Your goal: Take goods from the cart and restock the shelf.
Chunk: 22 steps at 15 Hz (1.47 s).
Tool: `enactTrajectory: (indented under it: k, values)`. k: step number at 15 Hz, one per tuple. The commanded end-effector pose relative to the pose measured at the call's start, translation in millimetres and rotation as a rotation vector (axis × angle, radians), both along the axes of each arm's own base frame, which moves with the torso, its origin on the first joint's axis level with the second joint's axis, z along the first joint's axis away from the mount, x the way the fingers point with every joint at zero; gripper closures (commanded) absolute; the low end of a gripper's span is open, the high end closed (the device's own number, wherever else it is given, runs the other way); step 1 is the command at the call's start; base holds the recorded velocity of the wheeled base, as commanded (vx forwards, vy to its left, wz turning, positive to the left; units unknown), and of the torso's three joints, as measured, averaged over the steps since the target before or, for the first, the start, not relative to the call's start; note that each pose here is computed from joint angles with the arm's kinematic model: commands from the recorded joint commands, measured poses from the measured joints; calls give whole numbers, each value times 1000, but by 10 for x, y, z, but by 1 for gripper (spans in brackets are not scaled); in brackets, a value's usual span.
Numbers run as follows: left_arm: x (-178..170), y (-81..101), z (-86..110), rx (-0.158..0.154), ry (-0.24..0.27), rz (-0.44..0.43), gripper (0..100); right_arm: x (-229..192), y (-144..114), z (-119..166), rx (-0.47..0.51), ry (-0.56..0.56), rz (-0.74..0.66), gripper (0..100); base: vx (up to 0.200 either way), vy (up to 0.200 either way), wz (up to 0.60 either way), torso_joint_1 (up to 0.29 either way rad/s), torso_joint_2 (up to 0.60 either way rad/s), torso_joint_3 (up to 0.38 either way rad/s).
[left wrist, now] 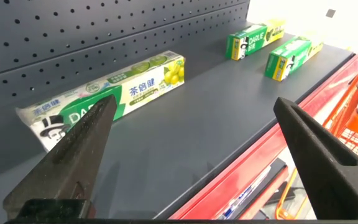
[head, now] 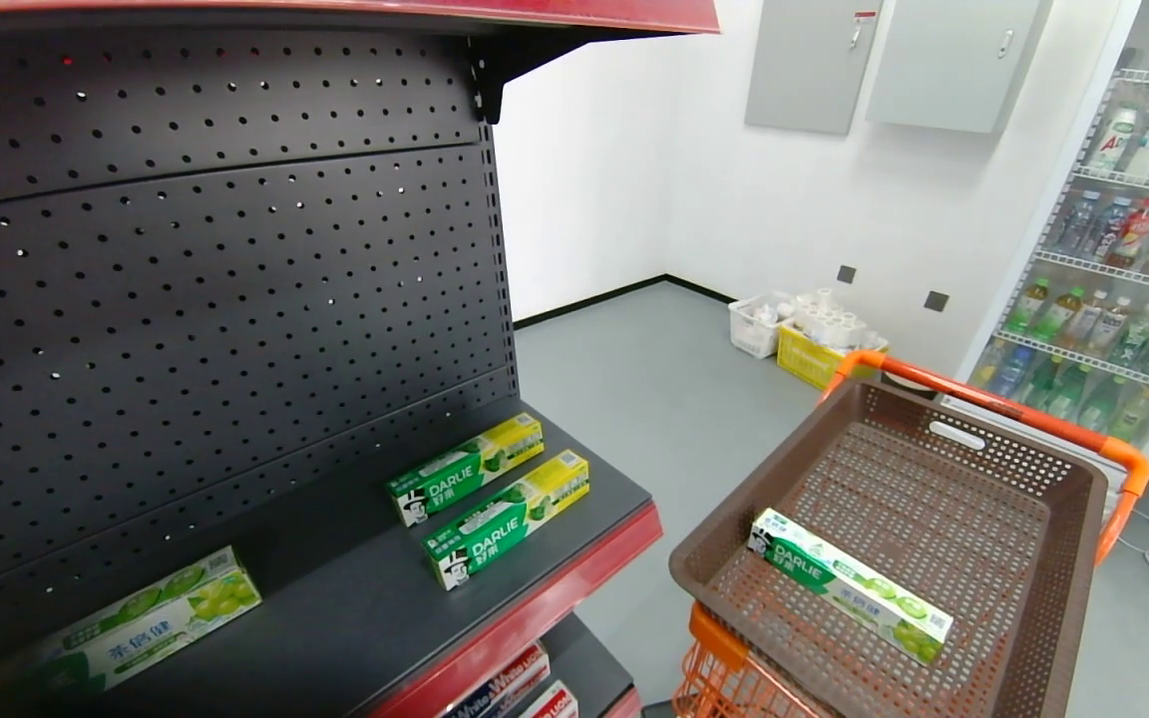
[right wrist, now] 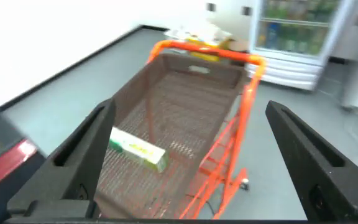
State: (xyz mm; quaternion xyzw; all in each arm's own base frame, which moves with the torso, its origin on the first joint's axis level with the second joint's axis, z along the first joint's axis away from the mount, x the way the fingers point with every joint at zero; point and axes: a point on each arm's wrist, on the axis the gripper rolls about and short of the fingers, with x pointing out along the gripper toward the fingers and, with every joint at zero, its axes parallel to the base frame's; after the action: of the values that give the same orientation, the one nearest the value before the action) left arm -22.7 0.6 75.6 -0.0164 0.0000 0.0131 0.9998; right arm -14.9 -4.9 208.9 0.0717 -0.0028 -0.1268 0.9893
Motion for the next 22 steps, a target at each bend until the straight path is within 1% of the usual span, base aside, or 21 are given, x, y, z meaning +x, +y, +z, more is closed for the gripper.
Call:
enactTrajectory:
  k: [1, 2, 3, 4, 5, 6, 7, 8, 9, 10, 12, 14, 16, 17, 19, 20, 21, 22]
  values:
    - [1, 0, 1, -3, 1, 3, 0, 592, -40, 436, -6, 218, -118, 0, 0, 0, 0, 0, 0, 0]
    - [1, 0, 1, 1, 1, 0, 0, 726, -43, 513, -26, 243, -114, 0, 0, 0, 0, 0, 0, 0]
    - [1, 0, 1, -3, 1, 3, 0, 882, -43, 556, -75, 304, -87, 0, 0, 0, 0, 0, 0, 0]
    - [1, 0, 1, 1, 1, -2, 0, 1028, -33, 543, -123, 376, 6, 0, 0, 0, 0, 0, 0, 0]
    - [1, 0, 1, -1, 1, 1, 0, 1188, -21, 515, -134, 430, 110, 0, 0, 0, 0, 0, 0, 0]
    - [1, 0, 1, -1, 1, 1, 0, 1363, -6, 470, -167, 493, 215, 0, 0, 0, 0, 0, 0, 0]
    - [1, 0, 1, -1, 1, 0, 0, 1529, 1, 413, -218, 553, 294, 0, 0, 0, 0, 0, 0, 0]
    - [1, 0, 1, -3, 1, 0, 0, 1644, 14, 359, -238, 583, 389, 0, 0, 0, 0, 0, 0, 0]
    - [1, 0, 1, -1, 1, 0, 0, 1670, 18, 348, -241, 588, 414, 0, 0, 0, 0, 0, 0, 0]
    - [1, 0, 1, -1, 1, 1, 0, 1870, 26, 259, -283, 638, 488, 0, 0, 0, 0, 0, 0, 0]
    - [1, 0, 1, -1, 1, 1, 0, 2008, 40, 164, -302, 666, 597, 0, 0, 0, 0, 0, 0, 0]
    - [1, 0, 1, -1, 1, 1, 0, 2131, 39, 61, -335, 704, 653, 0, 0, 0, 0, 0, 0, 0]
    - [1, 0, 1, -1, 1, 1, 0, 2217, 33, -49, -403, 746, 713, 0, 0, 0, 0, 0, 0, 0]
    - [1, 0, 1, -1, 1, 1, 0, 2259, 26, -94, -420, 757, 744, 0, 0, 0, 0, 0, 0, 0]
    - [1, 0, 1, -1, 1, 1, 0, 2344, 19, -179, -421, 789, 758, 0, 0, 0, 0, 0, 0, 0]
    - [1, 0, 1, -1, 1, 1, 0, 2397, 3, -218, -406, 800, 768, 0, 0, 0, 0, 0, 0, 0]
    - [1, 0, 1, -1, 1, 0, 0, 2480, 2, -283, -383, 812, 804, 0, 0, 0, 0, 0, 0, 0]
    - [1, 0, 1, -1, 1, 1, 0, 2519, -4, -327, -393, 821, 831, 0, 0, 0, 0, 0, 0, 0]
